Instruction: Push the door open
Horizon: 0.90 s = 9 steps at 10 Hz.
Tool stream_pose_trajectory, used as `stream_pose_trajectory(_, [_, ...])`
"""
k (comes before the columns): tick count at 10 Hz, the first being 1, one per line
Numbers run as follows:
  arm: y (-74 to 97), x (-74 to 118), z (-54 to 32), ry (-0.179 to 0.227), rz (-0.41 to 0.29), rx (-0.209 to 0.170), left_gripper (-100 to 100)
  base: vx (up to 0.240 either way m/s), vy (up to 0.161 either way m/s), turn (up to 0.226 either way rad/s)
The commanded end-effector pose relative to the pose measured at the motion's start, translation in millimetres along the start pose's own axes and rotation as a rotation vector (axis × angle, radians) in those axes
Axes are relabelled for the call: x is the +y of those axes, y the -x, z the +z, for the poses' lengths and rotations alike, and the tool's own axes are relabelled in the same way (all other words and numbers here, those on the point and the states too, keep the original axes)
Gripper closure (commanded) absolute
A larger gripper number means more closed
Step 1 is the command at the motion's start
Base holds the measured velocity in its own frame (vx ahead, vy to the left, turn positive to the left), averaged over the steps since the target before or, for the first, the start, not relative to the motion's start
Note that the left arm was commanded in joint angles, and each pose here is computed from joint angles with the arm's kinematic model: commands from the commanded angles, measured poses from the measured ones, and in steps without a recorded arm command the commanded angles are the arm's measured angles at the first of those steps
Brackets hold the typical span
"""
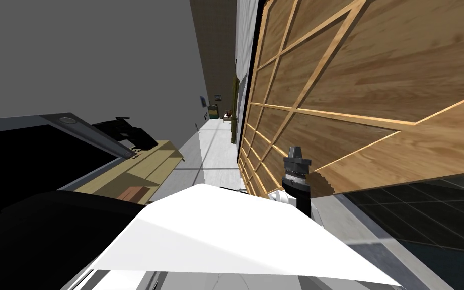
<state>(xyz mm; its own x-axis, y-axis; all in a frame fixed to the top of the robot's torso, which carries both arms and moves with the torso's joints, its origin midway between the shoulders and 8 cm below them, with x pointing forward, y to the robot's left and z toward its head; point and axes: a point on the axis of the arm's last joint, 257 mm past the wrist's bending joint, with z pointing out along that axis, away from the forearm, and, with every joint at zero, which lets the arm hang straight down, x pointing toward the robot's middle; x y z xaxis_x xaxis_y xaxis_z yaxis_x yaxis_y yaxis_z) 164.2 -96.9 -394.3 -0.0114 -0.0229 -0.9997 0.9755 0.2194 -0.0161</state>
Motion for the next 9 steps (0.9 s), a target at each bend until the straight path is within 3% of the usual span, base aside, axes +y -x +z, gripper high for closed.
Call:
stream_pose_trajectory(1, [-1.0, -2.6, 1.1, 0.001, 0.001, -0.001, -100, 0.064, -0.205, 0.001])
stream_pose_trajectory(6, [-3.8, -9.2, 3.9, 0.004, 0.002, -0.003, -100, 0.063, -0.186, -0.006])
stream_pose_trajectory(7, [-1.6, 0.6, 0.7, 0.010, 0.016, -0.002, -100, 0.023, -0.078, 0.012])
stream_pose_trajectory(8, [-1.6, 0.6, 0.7, 0.010, 0.016, -0.002, 100, -0.003, 0.009, -0.004])
stream_pose_trajectory(9, [-1.6, 0.6, 0.7, 0.010, 0.016, -0.002, 100, -0.009, 0.031, -0.007])
